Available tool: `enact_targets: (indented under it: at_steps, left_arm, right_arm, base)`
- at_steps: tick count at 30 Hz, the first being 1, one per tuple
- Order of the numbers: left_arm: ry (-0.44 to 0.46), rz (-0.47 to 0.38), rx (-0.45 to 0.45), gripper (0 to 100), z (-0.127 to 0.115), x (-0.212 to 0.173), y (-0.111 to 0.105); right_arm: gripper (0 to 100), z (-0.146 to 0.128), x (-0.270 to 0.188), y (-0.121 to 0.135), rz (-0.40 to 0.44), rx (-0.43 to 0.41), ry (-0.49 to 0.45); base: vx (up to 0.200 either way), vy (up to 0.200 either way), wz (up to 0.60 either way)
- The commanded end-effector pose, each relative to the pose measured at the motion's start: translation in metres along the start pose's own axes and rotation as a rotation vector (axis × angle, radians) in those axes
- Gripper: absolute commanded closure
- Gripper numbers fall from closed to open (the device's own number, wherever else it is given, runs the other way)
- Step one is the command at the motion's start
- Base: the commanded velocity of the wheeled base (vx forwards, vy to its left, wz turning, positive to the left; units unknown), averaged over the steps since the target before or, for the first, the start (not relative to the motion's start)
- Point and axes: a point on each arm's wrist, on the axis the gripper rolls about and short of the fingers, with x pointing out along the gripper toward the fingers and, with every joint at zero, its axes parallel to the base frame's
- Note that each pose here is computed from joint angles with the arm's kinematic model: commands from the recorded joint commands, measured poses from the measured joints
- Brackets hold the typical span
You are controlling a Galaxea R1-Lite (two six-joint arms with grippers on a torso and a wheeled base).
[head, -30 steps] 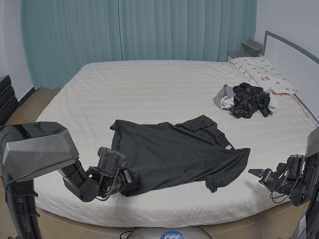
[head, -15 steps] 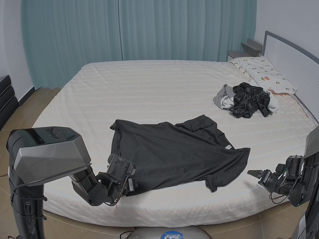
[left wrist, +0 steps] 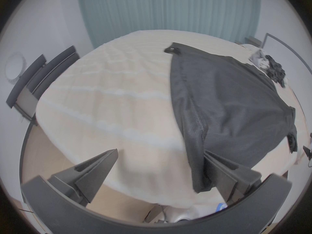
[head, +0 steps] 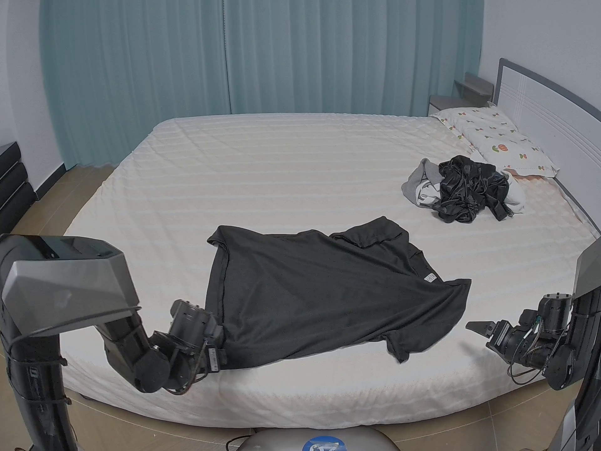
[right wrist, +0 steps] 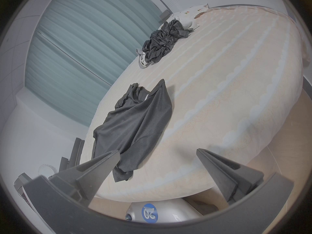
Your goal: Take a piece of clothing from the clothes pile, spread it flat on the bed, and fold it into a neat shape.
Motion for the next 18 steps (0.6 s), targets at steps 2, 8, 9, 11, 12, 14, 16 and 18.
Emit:
enact_targets:
  at_steps: [2, 8, 9, 11, 12, 14, 16, 18]
  left_arm:
    - [0.002, 0.040, -0.061, 0, 0.005, -0.012, 0.030]
    - [0.031, 0.071, -0.106, 0, 0.007, -0.007, 0.048]
    - [0.041, 0.071, -0.125, 0, 0.008, -0.006, 0.054]
    - [0.045, 0.078, -0.142, 0, 0.009, -0.004, 0.059]
    - [0.047, 0.081, -0.151, 0, 0.010, -0.003, 0.063]
    - [0.050, 0.085, -0.154, 0, 0.012, -0.002, 0.067]
    - [0.058, 0.064, -0.178, 0, 0.015, -0.001, 0.075]
    - [0.032, 0.019, -0.209, 0, 0.024, -0.004, 0.077]
  right_arm:
    - [0, 0.000, 0.000, 0.000, 0.005, -0.003, -0.005]
    - [0, 0.000, 0.000, 0.000, 0.005, -0.003, -0.005]
    - [0, 0.000, 0.000, 0.000, 0.004, -0.002, -0.004]
    - [0, 0.000, 0.000, 0.000, 0.004, -0.002, -0.004]
    - [0, 0.000, 0.000, 0.000, 0.004, -0.002, -0.004]
    - [0, 0.000, 0.000, 0.000, 0.004, -0.002, -0.004]
    - [0, 0.000, 0.000, 0.000, 0.005, -0.003, -0.005]
    - [0, 0.000, 0.000, 0.000, 0.006, -0.003, -0.004]
  base:
    - [0.000, 0.000, 0.00]
    - [0.000, 0.000, 0.00]
    - [0.000, 0.000, 0.00]
    - [0.000, 0.000, 0.00]
    - [0.000, 0.000, 0.00]
    - [0.000, 0.000, 0.00]
    - [0.000, 0.000, 0.00]
    - [0.000, 0.000, 0.00]
